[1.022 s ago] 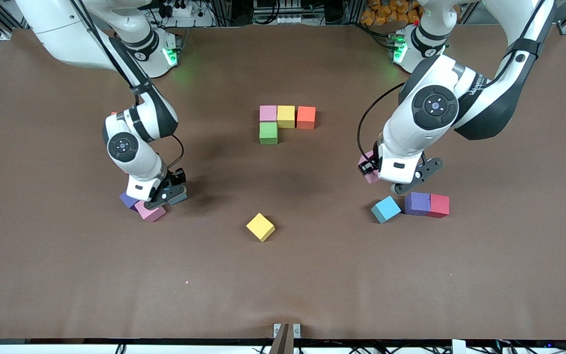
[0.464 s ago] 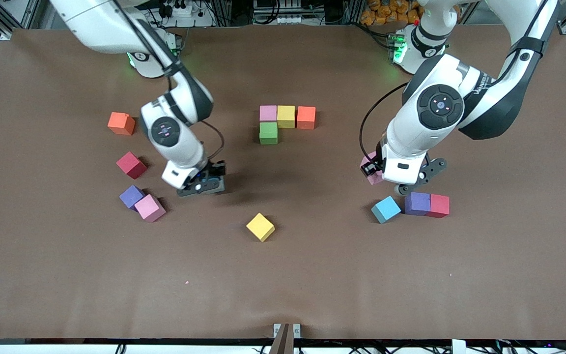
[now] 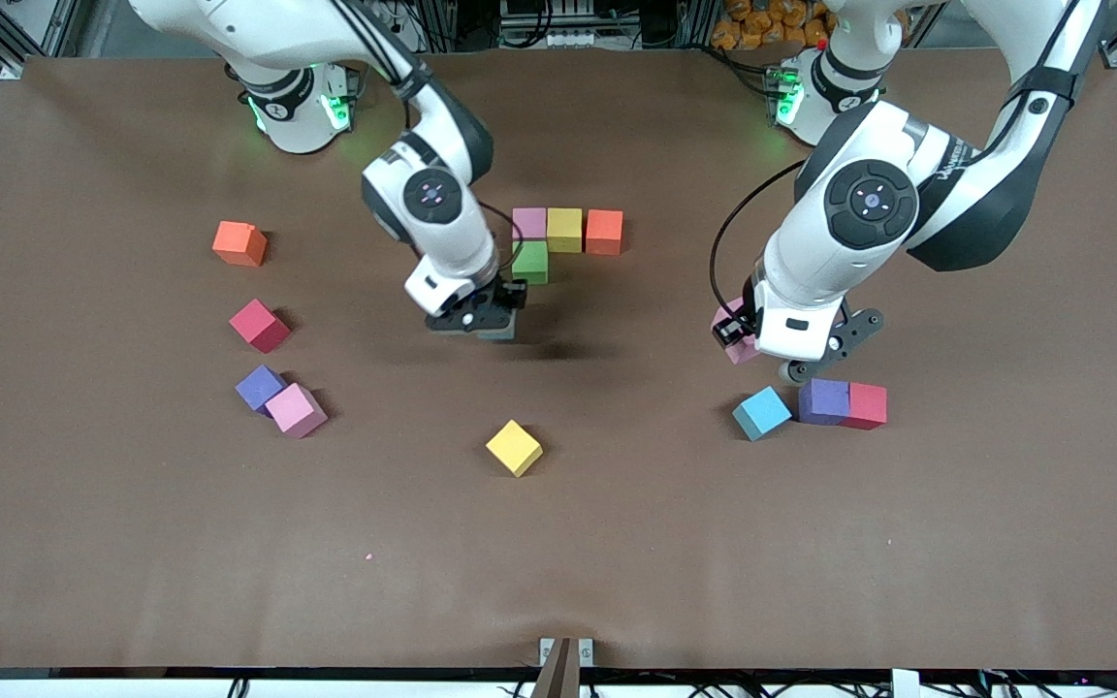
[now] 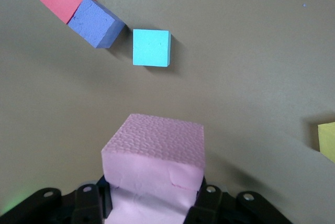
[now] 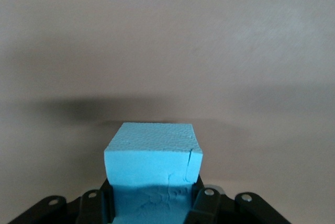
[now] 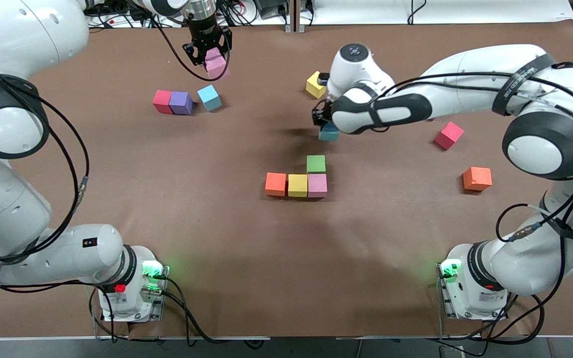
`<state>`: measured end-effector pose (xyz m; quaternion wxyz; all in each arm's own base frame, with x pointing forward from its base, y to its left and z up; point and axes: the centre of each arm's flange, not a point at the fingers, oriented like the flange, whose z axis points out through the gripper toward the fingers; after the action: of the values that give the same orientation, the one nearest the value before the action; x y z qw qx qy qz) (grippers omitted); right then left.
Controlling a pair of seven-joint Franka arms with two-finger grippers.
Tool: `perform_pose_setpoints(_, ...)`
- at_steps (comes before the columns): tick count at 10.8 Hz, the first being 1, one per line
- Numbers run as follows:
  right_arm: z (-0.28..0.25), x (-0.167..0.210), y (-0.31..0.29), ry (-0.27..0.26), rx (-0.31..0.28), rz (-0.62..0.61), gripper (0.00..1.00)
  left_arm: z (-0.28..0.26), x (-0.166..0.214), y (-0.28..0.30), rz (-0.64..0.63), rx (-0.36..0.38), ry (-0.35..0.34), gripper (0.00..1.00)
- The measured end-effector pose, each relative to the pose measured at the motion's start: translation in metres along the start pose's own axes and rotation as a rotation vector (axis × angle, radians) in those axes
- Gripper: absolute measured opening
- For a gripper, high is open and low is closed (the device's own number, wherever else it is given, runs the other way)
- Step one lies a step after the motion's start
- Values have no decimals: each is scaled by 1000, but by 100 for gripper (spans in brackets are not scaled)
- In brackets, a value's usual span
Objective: Arrange 11 blocks into digit 3
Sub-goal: 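Carry the cyan block to the center row with the right gripper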
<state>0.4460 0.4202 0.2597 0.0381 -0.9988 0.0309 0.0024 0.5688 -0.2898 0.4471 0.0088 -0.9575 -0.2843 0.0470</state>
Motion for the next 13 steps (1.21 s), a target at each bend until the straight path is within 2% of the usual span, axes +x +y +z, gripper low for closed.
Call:
perform_pose_setpoints(2, 4, -14, -16, -7, -2, 28, 53, 1, 0, -1, 0, 8, -3, 56)
perform_pose_setpoints(6, 31, -17, -13, -42, -24, 47, 53, 1, -1, -1, 1, 14, -6, 56)
perform_pose_setpoints(13, 50, -28, -39, -55, -18, 46, 53, 2, -2, -2, 2, 21, -9, 56)
